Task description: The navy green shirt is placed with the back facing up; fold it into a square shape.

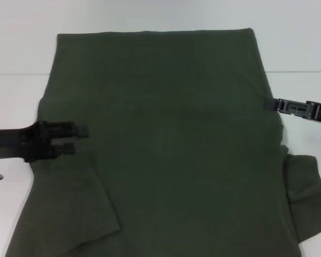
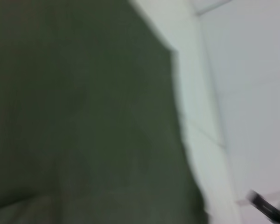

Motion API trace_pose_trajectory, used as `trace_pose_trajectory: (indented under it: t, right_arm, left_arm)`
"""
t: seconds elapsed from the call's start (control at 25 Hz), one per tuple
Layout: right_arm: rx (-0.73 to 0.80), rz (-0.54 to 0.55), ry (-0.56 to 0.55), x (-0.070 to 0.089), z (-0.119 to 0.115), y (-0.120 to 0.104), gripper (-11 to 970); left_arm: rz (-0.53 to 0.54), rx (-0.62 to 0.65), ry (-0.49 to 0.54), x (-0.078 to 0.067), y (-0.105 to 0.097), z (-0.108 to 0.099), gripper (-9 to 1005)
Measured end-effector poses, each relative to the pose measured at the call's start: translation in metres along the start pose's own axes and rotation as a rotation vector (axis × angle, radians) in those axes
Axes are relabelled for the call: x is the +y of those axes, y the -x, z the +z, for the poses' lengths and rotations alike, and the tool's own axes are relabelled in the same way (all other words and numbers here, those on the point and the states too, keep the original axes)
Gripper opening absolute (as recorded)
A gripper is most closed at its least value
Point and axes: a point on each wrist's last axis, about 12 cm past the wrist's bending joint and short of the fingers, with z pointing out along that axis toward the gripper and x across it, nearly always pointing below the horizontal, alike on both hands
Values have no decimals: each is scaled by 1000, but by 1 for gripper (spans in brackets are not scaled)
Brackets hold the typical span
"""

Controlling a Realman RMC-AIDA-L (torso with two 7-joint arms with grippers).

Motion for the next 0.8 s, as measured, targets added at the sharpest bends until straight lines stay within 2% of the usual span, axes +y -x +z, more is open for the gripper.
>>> trace_pose_trajectory:
  t: [0.12, 0.16, 0.24, 0.32, 0.44, 0.56, 0.68, 0.8]
  right_arm:
    - [4, -53, 13, 1, -4, -2, 942]
    - [5, -68, 20, 1, -7, -1, 942]
    - [27, -66, 28, 2, -11, 2, 941]
    - [89, -18, 14, 0, -18, 6, 941]
    - [215, 66, -44, -4, -28, 15, 941]
    - [323, 117, -151, -10, -40, 22, 941]
    - [373, 113, -238, -12, -49, 29, 941]
    - [429, 106, -269, -12, -54, 27, 941]
  left_arm:
    - [181, -1, -103, -5, -10, -15, 739]
    - [299, 0, -161, -7, -17, -20, 739]
    - [455, -14, -224, -9, -29, -21, 739]
    - [530, -33, -240, -7, -36, -19, 739]
    - [535, -47, -219, -4, -36, -16, 739]
    - [528, -69, -218, -5, -35, -14, 739]
    - [526, -92, -210, -5, -32, -11, 738]
    - [520, -102, -208, -6, -31, -7, 738]
